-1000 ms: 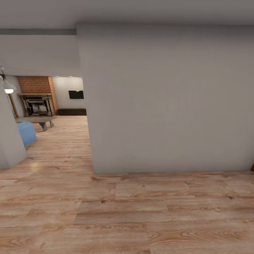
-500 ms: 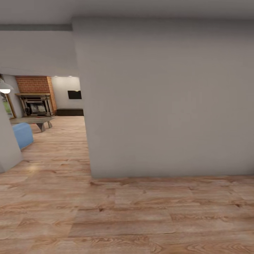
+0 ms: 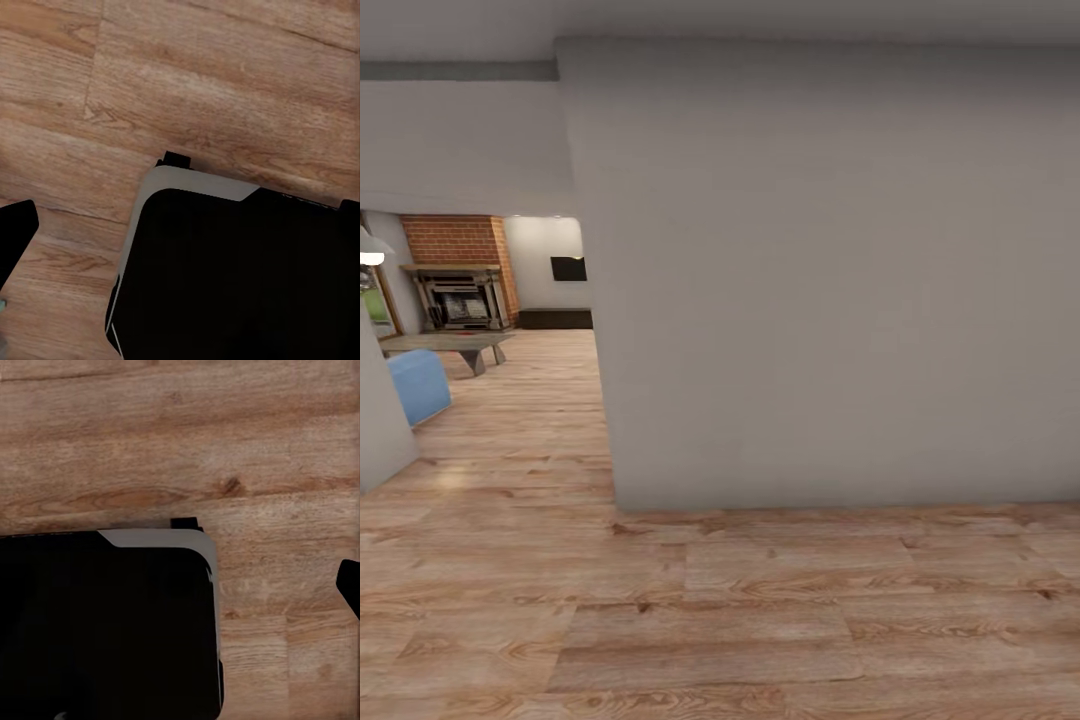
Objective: Move the two storage containers from the living room to the garage. In the garage, place one container on the floor and stack the other container on top of it (either order is fine).
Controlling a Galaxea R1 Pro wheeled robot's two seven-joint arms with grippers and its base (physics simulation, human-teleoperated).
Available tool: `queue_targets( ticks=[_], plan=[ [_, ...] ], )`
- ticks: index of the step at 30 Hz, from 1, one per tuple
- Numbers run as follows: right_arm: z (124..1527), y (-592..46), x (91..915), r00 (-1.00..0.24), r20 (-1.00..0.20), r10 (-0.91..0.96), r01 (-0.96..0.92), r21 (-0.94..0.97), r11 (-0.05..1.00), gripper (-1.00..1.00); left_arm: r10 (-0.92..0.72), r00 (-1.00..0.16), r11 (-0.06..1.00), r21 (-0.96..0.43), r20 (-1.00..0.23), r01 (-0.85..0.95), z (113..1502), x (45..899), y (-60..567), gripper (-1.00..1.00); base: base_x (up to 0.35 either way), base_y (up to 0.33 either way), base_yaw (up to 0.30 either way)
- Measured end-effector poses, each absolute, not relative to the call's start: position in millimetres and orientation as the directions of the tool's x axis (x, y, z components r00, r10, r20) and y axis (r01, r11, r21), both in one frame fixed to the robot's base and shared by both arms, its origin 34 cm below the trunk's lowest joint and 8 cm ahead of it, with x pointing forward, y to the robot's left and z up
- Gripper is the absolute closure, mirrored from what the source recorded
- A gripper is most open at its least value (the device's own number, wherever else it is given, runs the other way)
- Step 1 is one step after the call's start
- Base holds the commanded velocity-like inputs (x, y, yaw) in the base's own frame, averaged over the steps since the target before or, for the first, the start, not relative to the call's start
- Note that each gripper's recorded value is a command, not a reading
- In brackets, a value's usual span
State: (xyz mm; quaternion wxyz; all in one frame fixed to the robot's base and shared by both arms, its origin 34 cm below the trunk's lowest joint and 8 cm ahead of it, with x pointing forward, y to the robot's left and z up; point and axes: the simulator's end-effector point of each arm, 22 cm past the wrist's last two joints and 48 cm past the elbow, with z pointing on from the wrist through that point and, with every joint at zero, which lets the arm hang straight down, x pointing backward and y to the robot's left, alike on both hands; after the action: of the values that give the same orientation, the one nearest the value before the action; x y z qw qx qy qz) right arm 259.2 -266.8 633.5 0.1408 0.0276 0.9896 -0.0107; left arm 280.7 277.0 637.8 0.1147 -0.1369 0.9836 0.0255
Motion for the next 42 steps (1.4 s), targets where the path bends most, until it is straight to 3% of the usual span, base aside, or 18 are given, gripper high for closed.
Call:
queue_targets(
  ticks=[42],
  plan=[
    [633.7,-268.0,260.0,-0.959,-0.279,-0.044,-0.034,-0.039,0.999,-1.00,-0.264,-0.936,0.961,0.019,-0.233,-0.276,637.8,280.7,277.1,-1.00,0.001,0.000,0.254]
  ],
)
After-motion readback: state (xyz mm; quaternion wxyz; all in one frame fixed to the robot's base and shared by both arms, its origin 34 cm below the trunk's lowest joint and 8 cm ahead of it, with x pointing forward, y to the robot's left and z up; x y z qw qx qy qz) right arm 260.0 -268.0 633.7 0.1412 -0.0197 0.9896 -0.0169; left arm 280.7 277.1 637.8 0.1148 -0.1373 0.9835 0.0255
